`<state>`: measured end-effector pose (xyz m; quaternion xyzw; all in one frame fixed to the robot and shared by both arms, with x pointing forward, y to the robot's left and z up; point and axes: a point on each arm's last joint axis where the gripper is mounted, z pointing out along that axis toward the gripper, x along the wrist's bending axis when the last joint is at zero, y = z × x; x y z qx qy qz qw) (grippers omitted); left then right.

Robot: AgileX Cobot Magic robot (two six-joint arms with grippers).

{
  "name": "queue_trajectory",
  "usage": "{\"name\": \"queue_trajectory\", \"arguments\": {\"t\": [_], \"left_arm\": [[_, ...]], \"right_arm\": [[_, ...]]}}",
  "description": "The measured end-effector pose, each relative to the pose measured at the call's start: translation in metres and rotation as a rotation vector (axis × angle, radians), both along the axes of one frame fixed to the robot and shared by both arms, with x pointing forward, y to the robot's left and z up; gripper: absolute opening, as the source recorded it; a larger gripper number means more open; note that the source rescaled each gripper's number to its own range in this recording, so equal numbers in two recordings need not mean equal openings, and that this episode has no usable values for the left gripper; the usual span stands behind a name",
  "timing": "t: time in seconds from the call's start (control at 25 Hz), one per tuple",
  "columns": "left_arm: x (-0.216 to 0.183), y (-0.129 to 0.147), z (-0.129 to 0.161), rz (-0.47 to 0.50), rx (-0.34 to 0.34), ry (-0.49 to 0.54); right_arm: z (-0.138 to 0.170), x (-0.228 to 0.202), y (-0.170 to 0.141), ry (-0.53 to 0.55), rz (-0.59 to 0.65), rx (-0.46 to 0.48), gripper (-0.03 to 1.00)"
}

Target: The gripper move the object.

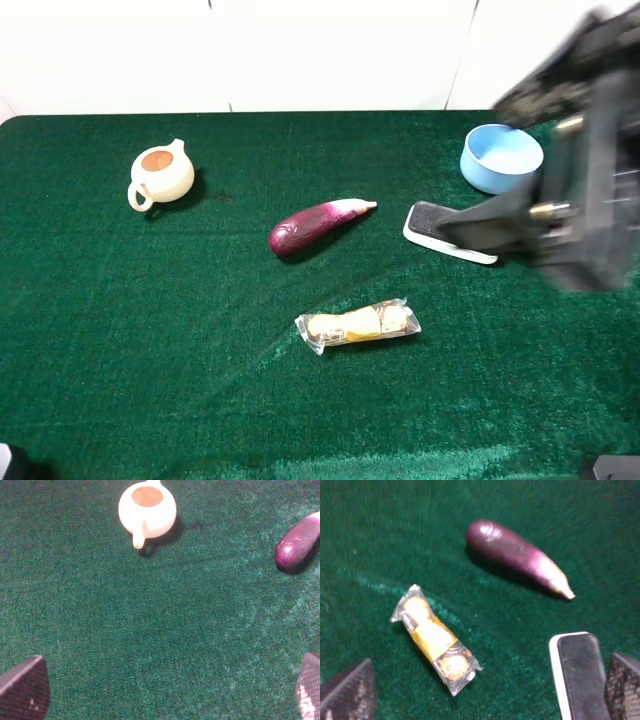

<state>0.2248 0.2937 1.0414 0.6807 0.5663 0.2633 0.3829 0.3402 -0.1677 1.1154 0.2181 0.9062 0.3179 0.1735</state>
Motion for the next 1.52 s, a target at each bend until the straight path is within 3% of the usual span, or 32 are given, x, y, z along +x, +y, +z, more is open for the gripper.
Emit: {"name": "queue_trajectory", "arguments": {"t": [0.16, 0.4, 0.64, 0.84, 0.96, 1.16, 1.52], "left_arm": [[0.0, 0.0, 0.0, 0.0, 0.0, 0.0], [0.0, 0.0, 0.0, 0.0, 0.0, 0.0], [0.0, 0.0, 0.0, 0.0, 0.0, 0.0], [0.0, 0.0, 0.0, 0.0, 0.0, 0.0], [0.0, 0.0, 0.0, 0.0, 0.0, 0.0], [0.0, 0.0, 0.0, 0.0, 0.0, 0.0], [0.0, 0.0, 0.0, 0.002, 0.0, 0.0]], "right_arm": [[0.003, -0.022, -0.031, -0.038, -0.016, 0.072, 1.0], [-0.023, -0.051, -0.072, -0.034, -0.077, 0.187, 1.0], [-0.052, -0.069, -0.095, 0.013, -0.128, 0.258, 1.0], [-0.06, -0.08, -0.11, -0.014, -0.11, 0.264, 1.0], [-0.06, -0.088, -0.122, -0.065, -0.12, 0.321, 1.0], [-0.06, -0.102, -0.137, -0.181, -0.324, 0.395, 1.0], [-0.06, -0.109, -0.12, -0.278, -0.588, 0.312, 1.0]]}}
